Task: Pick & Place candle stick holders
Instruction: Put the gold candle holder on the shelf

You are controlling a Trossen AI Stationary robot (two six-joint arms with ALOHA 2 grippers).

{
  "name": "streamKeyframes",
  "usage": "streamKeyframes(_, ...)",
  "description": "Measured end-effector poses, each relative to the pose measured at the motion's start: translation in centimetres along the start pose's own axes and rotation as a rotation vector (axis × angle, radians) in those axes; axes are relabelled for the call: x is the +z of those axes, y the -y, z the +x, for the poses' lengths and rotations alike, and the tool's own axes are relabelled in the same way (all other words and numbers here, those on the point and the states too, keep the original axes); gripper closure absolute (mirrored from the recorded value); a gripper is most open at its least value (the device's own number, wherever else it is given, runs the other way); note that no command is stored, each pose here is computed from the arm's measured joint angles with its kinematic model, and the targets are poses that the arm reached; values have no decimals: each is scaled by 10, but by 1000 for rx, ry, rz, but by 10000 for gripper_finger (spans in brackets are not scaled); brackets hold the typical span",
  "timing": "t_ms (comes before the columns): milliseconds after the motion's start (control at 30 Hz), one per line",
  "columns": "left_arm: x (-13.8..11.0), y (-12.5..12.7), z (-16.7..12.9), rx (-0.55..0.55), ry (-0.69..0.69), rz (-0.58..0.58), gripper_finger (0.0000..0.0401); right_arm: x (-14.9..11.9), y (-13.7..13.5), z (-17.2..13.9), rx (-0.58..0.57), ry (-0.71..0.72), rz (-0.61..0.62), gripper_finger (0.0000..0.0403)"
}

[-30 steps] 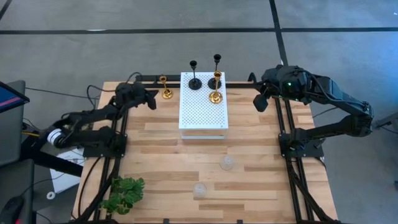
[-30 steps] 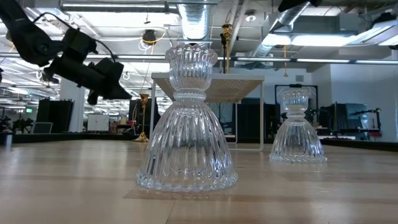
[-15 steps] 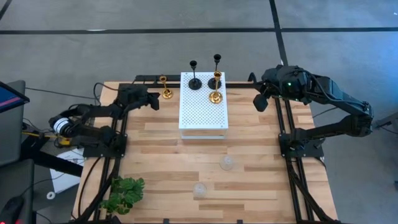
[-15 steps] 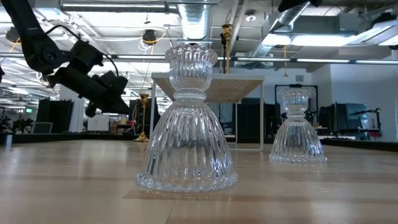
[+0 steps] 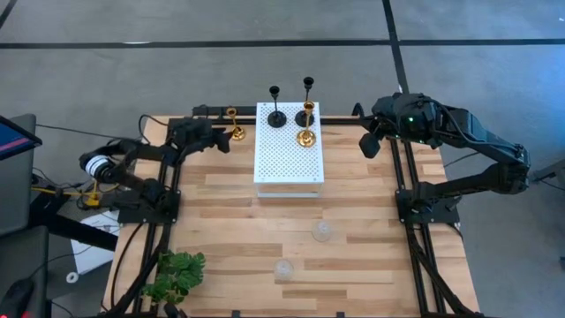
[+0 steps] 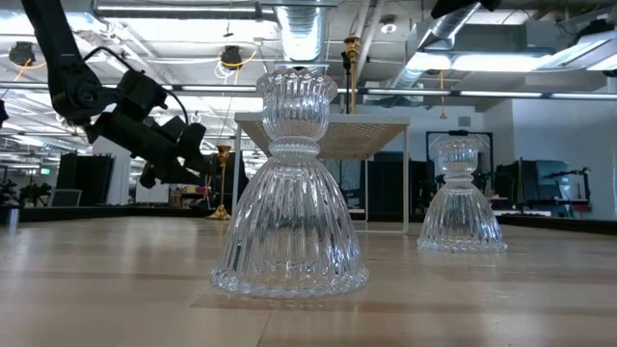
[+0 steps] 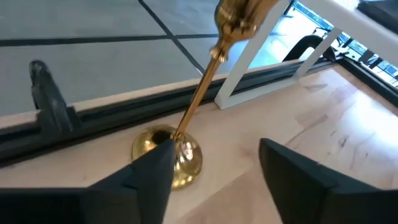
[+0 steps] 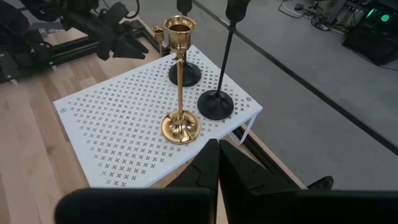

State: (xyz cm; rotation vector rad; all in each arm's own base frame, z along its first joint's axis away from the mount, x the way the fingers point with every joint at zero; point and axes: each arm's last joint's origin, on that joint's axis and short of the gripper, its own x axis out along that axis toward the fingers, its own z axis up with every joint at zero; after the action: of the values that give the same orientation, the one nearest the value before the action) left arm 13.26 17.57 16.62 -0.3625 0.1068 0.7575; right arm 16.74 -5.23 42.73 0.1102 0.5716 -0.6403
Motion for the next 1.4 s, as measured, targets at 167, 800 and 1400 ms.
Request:
streamKeyframes(167, 12, 2, 11, -13, 27, 10, 117, 0, 0, 0, 0, 0, 0, 403)
streamKeyframes(800, 24, 1, 52, 64, 33, 89, 116, 0, 0, 0, 0, 0, 0, 403)
streamKeyframes(1400, 27, 8, 51, 54, 44, 83, 387, 0, 0, 0, 0, 0, 0, 403)
